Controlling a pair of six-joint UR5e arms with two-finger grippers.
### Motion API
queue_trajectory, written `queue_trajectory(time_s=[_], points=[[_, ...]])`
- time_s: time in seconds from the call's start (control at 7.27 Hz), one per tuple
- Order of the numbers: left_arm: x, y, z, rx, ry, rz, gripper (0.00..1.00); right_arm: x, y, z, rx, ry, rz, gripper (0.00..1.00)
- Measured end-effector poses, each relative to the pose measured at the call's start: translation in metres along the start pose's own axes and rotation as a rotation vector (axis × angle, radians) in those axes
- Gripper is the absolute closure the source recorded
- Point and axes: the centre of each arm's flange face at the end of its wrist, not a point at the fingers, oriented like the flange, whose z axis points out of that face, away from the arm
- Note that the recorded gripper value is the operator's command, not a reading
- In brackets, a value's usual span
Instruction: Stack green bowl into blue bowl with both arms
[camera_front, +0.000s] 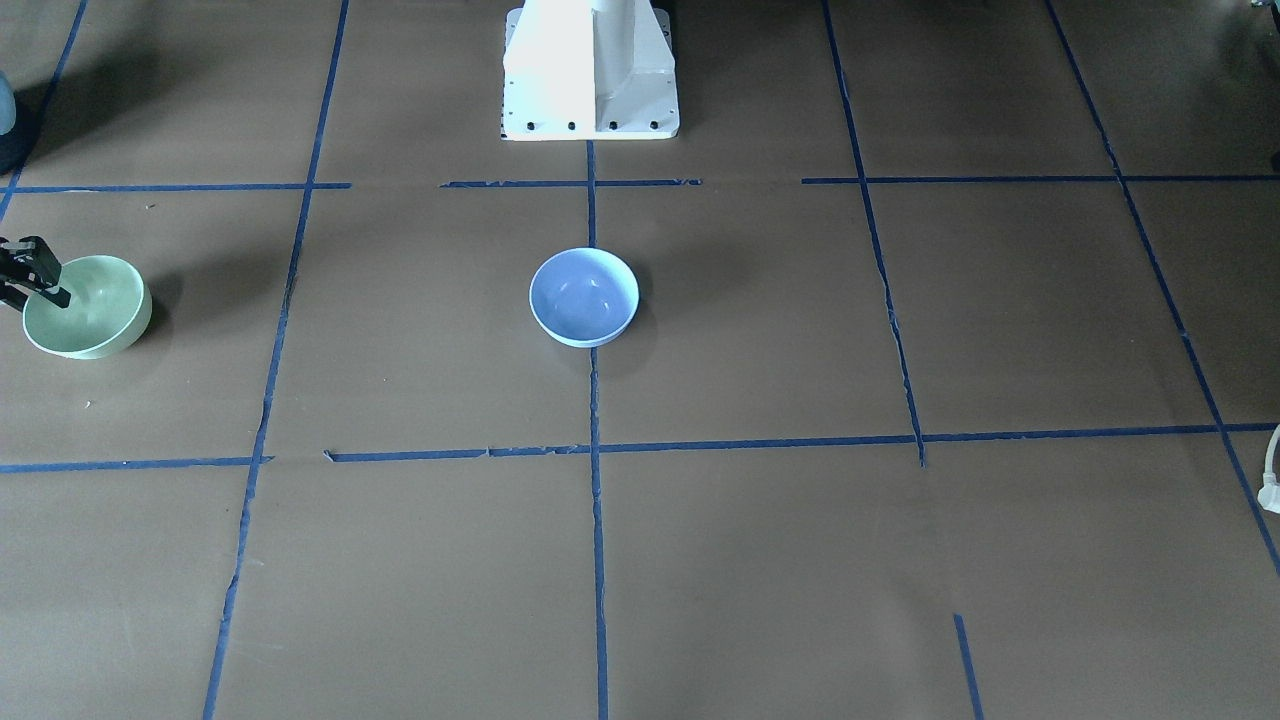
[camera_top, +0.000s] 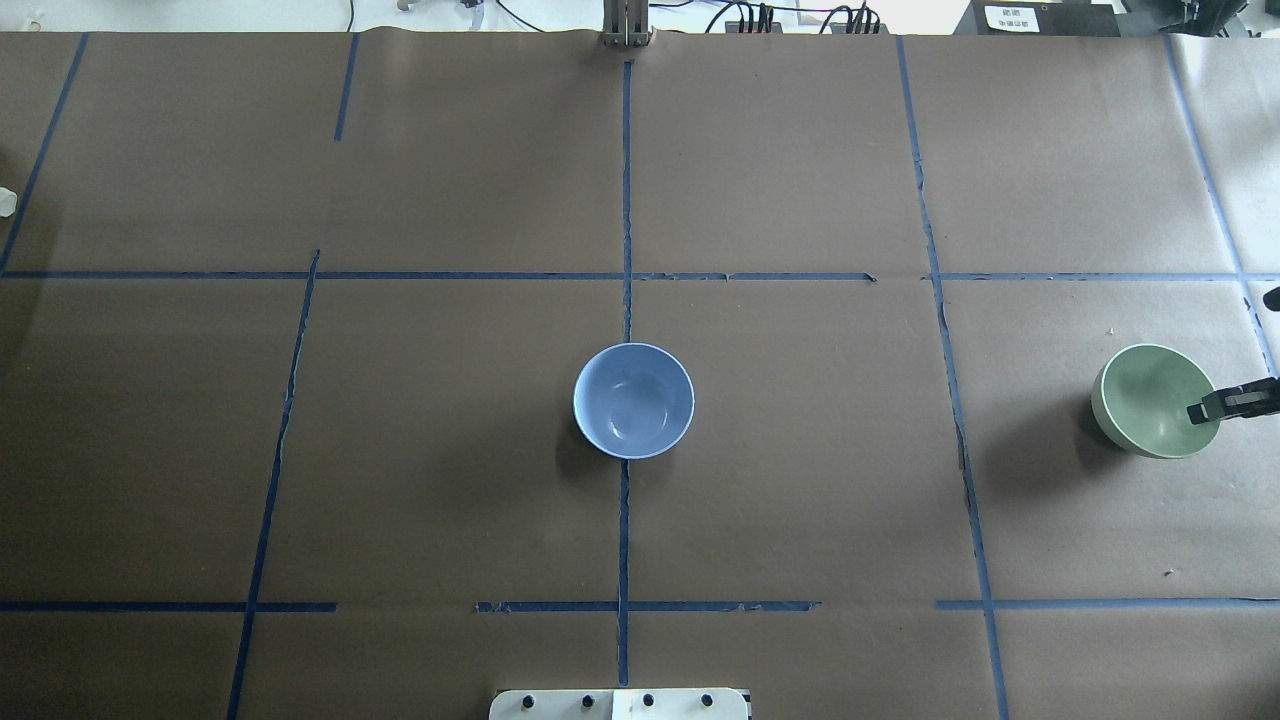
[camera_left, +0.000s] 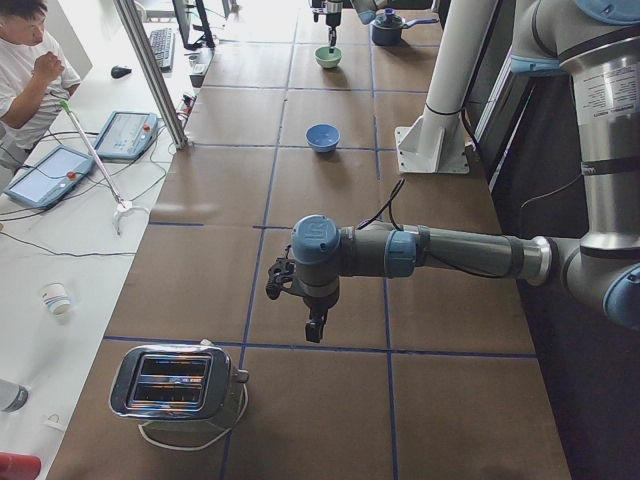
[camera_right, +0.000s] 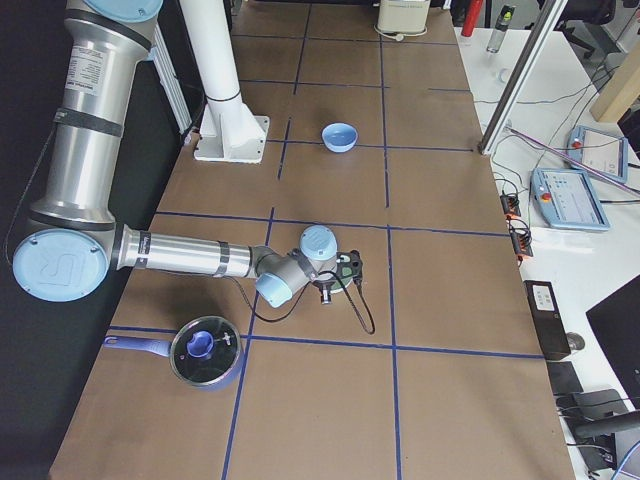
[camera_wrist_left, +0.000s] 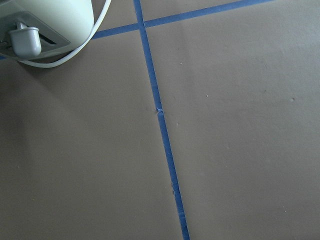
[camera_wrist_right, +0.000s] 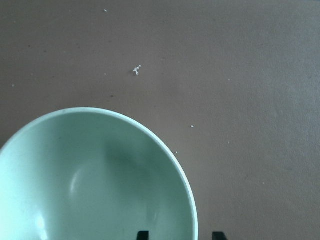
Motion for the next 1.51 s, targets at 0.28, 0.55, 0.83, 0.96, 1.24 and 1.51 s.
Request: queue_trajectory(time_s=[0.28, 0.55, 0.83, 0.96, 1.24, 1.51], points=[[0.000, 0.000, 0.000, 0.000, 0.000, 0.001, 0.00, -0.040, -0.028, -0.016, 0.008, -0.033, 0.002, 1.00], [-0.002, -0.001, 0.002, -0.004, 0.000, -0.004, 0.00, -0.140, -0.099, -0.052, 0.002, -0.059, 0.070, 1.00], [-0.004, -0.001, 0.002, -0.004, -0.004, -0.005, 0.00, -0.288, -0.142, -0.068, -0.030, -0.077, 0.201, 1.00], [-0.004, -0.002, 0.002, -0.003, -0.007, -0.005, 0.00, -0.372, -0.146, -0.060, -0.040, -0.066, 0.255, 1.00], [-0.004, -0.004, 0.002, -0.002, -0.008, -0.005, 0.00, -0.514, -0.132, -0.034, -0.044, -0.031, 0.362, 0.98], [-0.004, -0.006, 0.001, 0.001, -0.009, -0.007, 0.00, -0.585, -0.109, 0.003, -0.029, 0.010, 0.416, 0.97]])
